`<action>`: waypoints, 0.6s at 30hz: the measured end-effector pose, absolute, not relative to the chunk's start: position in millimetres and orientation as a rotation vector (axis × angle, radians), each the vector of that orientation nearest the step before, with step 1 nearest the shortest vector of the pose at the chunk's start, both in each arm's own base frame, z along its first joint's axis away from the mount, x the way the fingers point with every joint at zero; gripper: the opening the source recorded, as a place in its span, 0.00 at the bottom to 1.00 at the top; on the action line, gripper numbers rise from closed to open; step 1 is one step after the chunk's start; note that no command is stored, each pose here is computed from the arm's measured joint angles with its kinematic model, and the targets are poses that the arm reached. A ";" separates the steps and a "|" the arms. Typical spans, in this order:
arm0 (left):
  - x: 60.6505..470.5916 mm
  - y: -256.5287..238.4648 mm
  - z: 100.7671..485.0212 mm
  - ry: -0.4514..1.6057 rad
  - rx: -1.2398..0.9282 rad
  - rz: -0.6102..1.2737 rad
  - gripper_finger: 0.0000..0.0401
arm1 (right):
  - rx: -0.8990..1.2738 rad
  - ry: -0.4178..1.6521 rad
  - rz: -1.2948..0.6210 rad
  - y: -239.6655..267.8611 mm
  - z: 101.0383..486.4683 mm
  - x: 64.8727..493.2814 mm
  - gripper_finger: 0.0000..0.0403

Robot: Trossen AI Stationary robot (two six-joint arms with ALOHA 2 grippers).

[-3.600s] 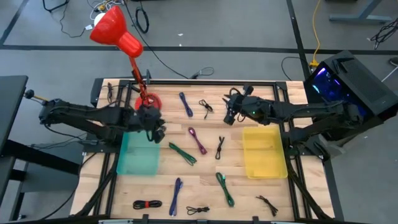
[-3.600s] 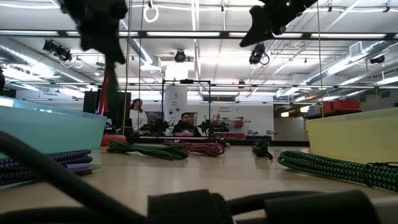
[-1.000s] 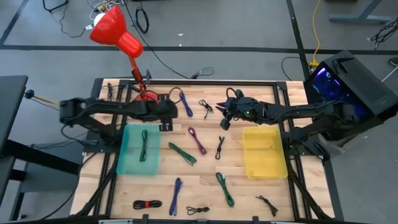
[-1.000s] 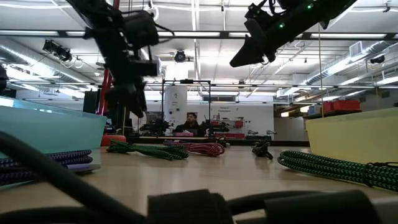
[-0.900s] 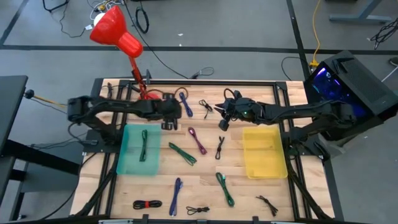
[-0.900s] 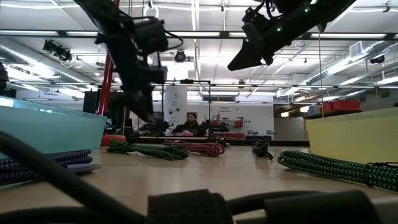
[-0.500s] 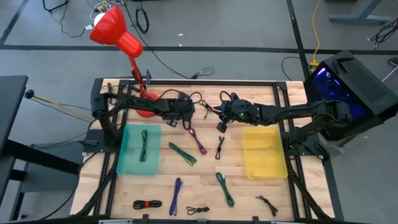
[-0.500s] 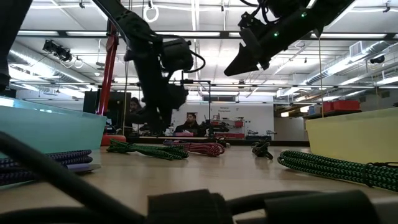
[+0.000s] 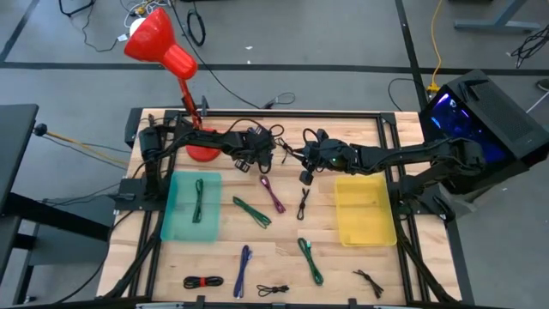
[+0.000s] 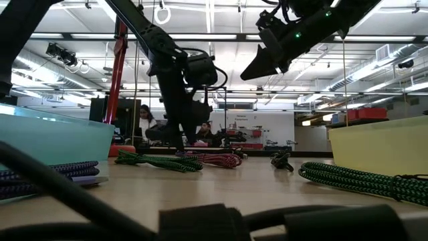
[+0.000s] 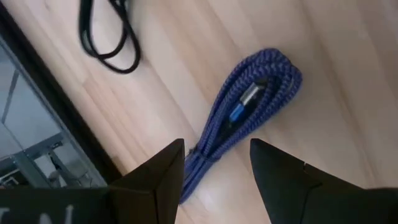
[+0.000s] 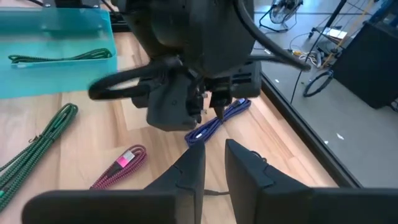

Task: Pick & Place USB Port
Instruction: Put the top blue charger cable into the green bin

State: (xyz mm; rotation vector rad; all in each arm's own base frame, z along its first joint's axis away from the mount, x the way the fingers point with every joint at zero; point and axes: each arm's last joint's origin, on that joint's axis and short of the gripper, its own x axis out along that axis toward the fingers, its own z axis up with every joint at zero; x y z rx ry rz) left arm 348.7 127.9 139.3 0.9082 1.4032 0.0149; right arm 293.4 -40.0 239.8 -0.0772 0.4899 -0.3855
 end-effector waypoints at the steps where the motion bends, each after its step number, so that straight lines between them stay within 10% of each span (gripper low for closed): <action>1: 347.7 129.5 138.9 1.408 0.904 0.016 0.47 | -0.079 0.490 -0.385 -40.0 239.9 293.4 0.16; 18: 344.0 154.9 121.1 1.372 0.798 -0.057 0.47 | -0.064 0.449 -0.337 -38.7 243.5 295.4 0.16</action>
